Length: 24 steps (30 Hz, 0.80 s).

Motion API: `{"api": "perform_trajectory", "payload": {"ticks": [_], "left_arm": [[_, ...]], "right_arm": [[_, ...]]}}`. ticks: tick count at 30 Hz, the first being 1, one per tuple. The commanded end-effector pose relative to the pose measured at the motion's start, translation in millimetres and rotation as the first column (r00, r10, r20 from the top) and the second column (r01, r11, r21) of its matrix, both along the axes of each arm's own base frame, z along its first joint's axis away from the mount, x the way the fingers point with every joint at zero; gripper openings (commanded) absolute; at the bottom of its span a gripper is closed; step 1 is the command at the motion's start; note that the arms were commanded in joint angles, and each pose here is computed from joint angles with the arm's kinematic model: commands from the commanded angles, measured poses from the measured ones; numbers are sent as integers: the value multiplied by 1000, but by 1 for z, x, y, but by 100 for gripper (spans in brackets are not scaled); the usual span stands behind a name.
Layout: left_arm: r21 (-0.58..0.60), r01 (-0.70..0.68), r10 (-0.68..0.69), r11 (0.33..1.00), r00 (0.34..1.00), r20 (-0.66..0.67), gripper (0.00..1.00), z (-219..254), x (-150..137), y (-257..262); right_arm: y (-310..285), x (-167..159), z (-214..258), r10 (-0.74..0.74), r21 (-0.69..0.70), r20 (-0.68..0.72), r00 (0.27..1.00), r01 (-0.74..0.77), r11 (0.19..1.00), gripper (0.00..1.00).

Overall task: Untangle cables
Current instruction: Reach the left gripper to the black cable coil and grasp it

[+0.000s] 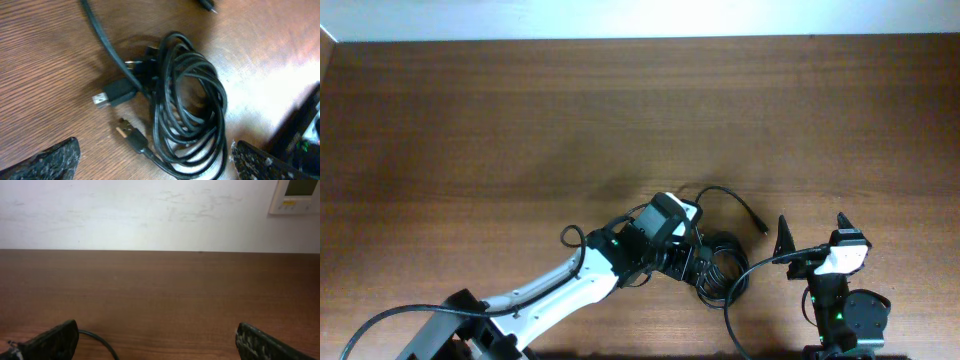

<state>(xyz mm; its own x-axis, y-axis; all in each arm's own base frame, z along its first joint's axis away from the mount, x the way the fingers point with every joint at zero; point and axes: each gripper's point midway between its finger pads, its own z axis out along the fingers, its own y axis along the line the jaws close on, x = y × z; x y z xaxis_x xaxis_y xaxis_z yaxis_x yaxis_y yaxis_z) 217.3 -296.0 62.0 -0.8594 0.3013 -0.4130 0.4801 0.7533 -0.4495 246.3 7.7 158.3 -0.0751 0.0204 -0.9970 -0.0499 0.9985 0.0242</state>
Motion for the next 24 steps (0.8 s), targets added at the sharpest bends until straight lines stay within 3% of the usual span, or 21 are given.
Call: {"api": "perform_trajectory", "payload": {"ticks": [1, 3, 5, 9, 10, 11, 13, 17, 19, 24], "left_arm": [[55, -145, 144, 988, 989, 26, 99, -7, 10, 1], [68, -121, 117, 990, 991, 63, 100, -17, 5, -13], [111, -183, 182, 977, 983, 23, 98, -40, 2, -13], [86, -158, 156, 984, 987, 30, 85, -59, 0, -33], [86, -164, 161, 983, 986, 39, 76, -59, 2, -33], [92, -166, 163, 982, 986, 39, 59, -59, 2, -31], [117, -191, 184, 975, 981, 68, 42, -61, 7, -25], [137, -231, 216, 963, 969, 118, 26, -61, 16, -19], [138, -238, 218, 961, 965, 145, 0, -59, 21, -18], [124, -220, 183, 967, 948, 260, 0, -30, 33, -15]], "right_arm": [[0, 0, -2, -3, -1, -4, 1000, 3, 1000, 99], [0, 0, -2, -3, -1, -4, 1000, 3, 1000, 99], [0, 0, -2, -3, -1, -4, 1000, 3, 1000, 99], [0, 0, -2, -3, -1, -4, 1000, 3, 1000, 99], [0, 0, -2, -3, -1, -4, 1000, 3, 1000, 99], [0, 0, -2, -3, -1, -4, 1000, 3, 1000, 99], [0, 0, -2, -3, -1, -4, 1000, 3, 1000, 99], [0, 0, -2, -3, -1, -4, 1000, 3, 1000, 99], [0, 0, -2, -3, -1, -4, 1000, 3, 1000, 99], [0, 0, -2, -3, -1, -4, 1000, 3, 1000, 99]]}}
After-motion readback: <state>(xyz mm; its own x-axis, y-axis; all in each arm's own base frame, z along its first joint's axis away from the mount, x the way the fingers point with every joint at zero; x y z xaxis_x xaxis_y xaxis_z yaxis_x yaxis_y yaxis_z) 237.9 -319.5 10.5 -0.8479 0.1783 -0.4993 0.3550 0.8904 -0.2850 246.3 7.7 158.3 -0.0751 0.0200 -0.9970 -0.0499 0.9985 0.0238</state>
